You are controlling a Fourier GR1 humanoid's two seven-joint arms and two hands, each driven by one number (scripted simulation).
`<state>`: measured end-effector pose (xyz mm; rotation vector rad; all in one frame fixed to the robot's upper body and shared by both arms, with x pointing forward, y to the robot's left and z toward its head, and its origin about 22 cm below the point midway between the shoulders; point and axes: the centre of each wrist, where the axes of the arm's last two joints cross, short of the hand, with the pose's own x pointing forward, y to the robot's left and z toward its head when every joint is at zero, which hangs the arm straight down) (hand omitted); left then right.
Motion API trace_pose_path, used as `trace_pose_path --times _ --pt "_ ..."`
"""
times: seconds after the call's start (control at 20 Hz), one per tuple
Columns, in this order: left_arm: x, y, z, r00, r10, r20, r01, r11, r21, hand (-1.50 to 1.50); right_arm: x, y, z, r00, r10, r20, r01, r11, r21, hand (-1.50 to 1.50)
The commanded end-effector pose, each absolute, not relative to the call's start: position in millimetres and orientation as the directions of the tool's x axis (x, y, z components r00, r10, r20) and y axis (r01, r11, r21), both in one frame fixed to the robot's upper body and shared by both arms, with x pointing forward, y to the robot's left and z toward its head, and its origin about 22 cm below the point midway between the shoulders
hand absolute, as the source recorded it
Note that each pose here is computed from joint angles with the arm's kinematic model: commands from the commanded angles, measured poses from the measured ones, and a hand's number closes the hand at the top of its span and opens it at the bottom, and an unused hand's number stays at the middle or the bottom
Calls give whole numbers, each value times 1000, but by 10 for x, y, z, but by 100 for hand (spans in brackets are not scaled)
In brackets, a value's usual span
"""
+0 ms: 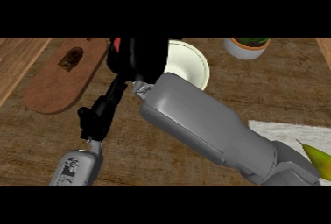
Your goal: Pick the bell pepper from the placemat and place it in the bowl
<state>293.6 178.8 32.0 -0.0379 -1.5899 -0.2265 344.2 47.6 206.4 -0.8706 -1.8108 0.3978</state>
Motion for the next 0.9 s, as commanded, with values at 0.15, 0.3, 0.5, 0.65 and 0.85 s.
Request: trace_pose_path --times 0.15,0.3,0.5,0.65,0.85 --pt "2934 1737 289 -53 -107 993 175 978 115 0 3575 706 2498 -20 723 691 469 617 -632 150" --pt "3002 1806 336 -50 -115 992 151 981 121 0 3672 737 2540 75 802 593 491 487 -722 150" --pt "3039 1795 388 -61 -117 991 135 983 124 0 3835 653 2336 180 864 470 469 344 -813 150" --pt "2931 1911 385 -52 -111 992 121 986 117 0 3946 607 2402 217 867 449 466 312 -828 150" --pt "2943 1999 370 -47 -125 991 94 987 129 0 4011 499 2144 240 845 478 463 334 -821 150"
